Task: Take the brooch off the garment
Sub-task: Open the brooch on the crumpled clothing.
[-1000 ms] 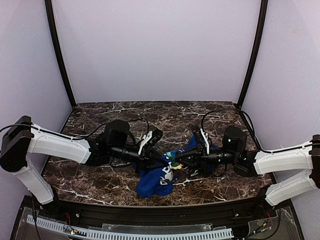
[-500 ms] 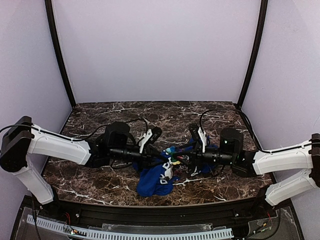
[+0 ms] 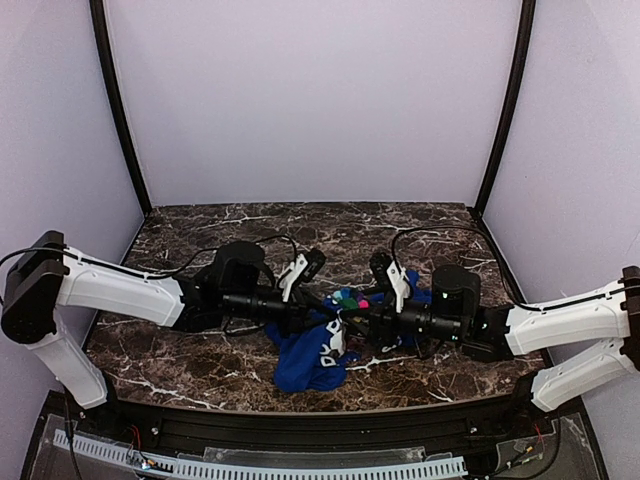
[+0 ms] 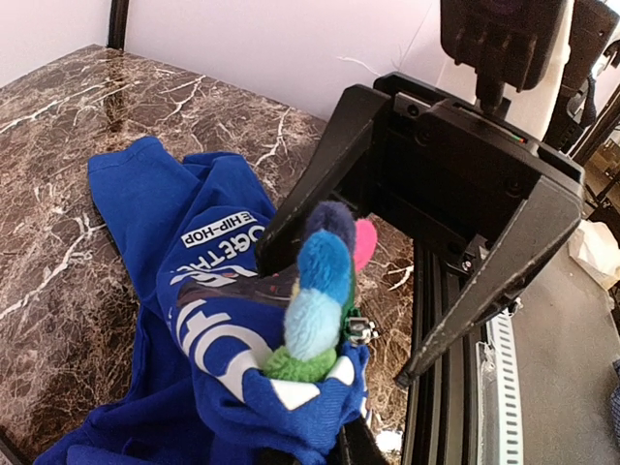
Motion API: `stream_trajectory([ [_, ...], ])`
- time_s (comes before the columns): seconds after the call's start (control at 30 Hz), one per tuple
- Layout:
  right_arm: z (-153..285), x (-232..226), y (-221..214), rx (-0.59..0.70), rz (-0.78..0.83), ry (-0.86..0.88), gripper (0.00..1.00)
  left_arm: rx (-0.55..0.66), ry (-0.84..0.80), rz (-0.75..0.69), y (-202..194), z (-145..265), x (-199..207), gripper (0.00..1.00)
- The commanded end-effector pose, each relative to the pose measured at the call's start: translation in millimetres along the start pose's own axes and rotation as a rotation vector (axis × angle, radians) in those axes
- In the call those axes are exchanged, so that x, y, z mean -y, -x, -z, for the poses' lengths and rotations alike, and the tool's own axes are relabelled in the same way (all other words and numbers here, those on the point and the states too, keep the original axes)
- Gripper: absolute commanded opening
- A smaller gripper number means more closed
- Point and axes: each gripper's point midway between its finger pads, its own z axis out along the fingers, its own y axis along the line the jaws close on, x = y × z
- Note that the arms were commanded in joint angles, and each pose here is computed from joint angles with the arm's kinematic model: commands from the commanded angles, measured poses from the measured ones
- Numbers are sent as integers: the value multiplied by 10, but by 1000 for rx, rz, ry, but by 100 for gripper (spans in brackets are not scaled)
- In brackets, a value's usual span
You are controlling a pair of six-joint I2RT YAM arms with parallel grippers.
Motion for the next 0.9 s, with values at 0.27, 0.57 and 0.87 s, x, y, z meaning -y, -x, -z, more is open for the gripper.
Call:
stream_trajectory([
  [0.27,-10,27,196,57,25,-44,48,-23,12,19,-4,-27,-22,1],
  [0.57,-62,23,140,35,27,-45,39,-29,11,19,-6,-35,-20,1],
  [0.87,-81,29,118,25,30,-50,42,-30,18,23,3,-36,-34,1],
])
